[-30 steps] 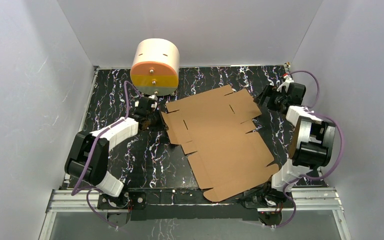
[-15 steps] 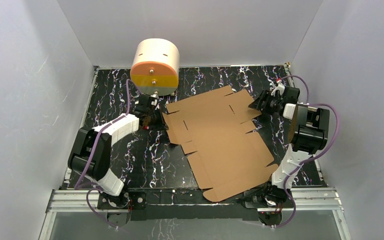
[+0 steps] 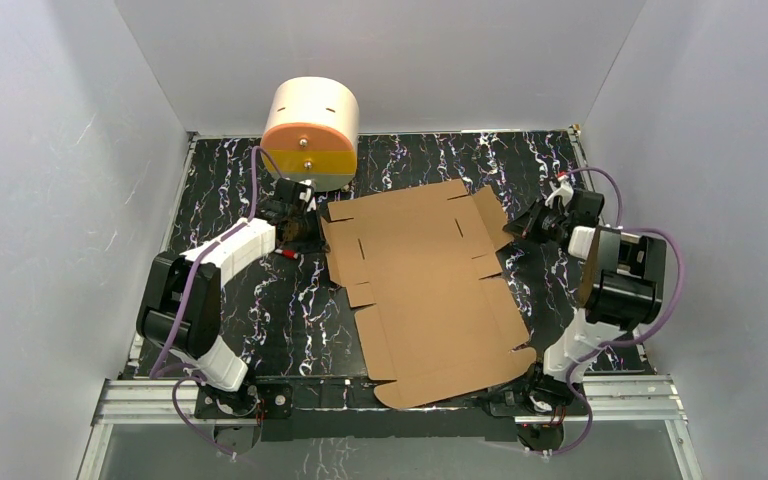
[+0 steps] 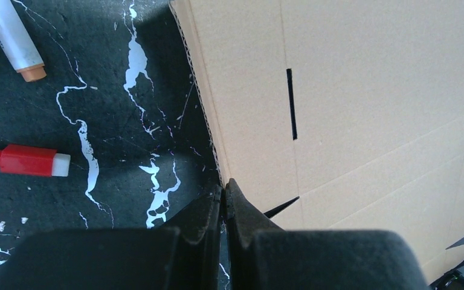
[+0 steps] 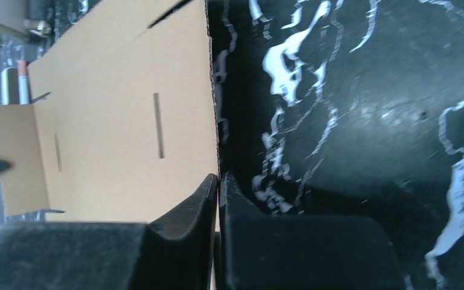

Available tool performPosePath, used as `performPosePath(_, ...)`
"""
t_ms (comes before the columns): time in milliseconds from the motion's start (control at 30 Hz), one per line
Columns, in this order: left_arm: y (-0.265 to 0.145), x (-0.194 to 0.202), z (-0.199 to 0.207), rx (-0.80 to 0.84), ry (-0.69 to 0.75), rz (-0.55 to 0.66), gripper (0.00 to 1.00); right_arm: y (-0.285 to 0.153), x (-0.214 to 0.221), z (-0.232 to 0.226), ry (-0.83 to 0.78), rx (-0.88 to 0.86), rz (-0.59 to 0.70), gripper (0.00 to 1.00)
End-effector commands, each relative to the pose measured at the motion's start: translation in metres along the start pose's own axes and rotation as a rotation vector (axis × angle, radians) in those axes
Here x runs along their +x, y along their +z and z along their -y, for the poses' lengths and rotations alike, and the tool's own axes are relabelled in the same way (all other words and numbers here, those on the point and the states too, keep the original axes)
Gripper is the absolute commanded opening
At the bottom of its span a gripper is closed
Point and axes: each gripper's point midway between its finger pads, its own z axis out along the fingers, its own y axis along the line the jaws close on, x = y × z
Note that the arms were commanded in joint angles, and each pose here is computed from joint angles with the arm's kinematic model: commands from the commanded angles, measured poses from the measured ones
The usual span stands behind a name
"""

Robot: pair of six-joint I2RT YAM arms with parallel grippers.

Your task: Fold the paper box

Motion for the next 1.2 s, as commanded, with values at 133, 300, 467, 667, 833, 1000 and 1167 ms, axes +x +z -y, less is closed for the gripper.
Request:
performPosePath(133,-0.009,0.008,0.012,0.057,0.039,-0.037,0.0,-0.026,0.037,-0.047,-0.023,-0.001,-0.029,0.1)
performPosePath(300,-0.009,0.022,0.014,0.086,0.009,-0.081,0.0,-0.043,0.051,-0.06,-0.094,0.1,-0.019,0.13)
performPosePath(467,-0.012,0.027,0.019,0.109,-0.005,-0.106,0.0,-0.059,0.052,-0.073,-0.133,0.125,0.022,0.17)
performPosePath(667,-0.02,0.023,0.018,0.092,-0.017,-0.069,0.05,-0.069,0.057,-0.075,-0.136,0.143,0.022,0.19)
performPosePath(833,-0.021,0.016,0.017,0.076,-0.02,-0.045,0.11,-0.068,0.058,-0.065,-0.134,0.186,0.021,0.23)
performPosePath(1000,-0.024,0.009,0.008,0.015,0.004,-0.03,0.19,-0.067,0.055,-0.06,-0.153,0.21,0.027,0.26)
performPosePath(1167,-0.031,-0.006,0.013,0.014,0.002,0.016,0.19,-0.063,0.048,-0.065,-0.17,0.183,0.027,0.23)
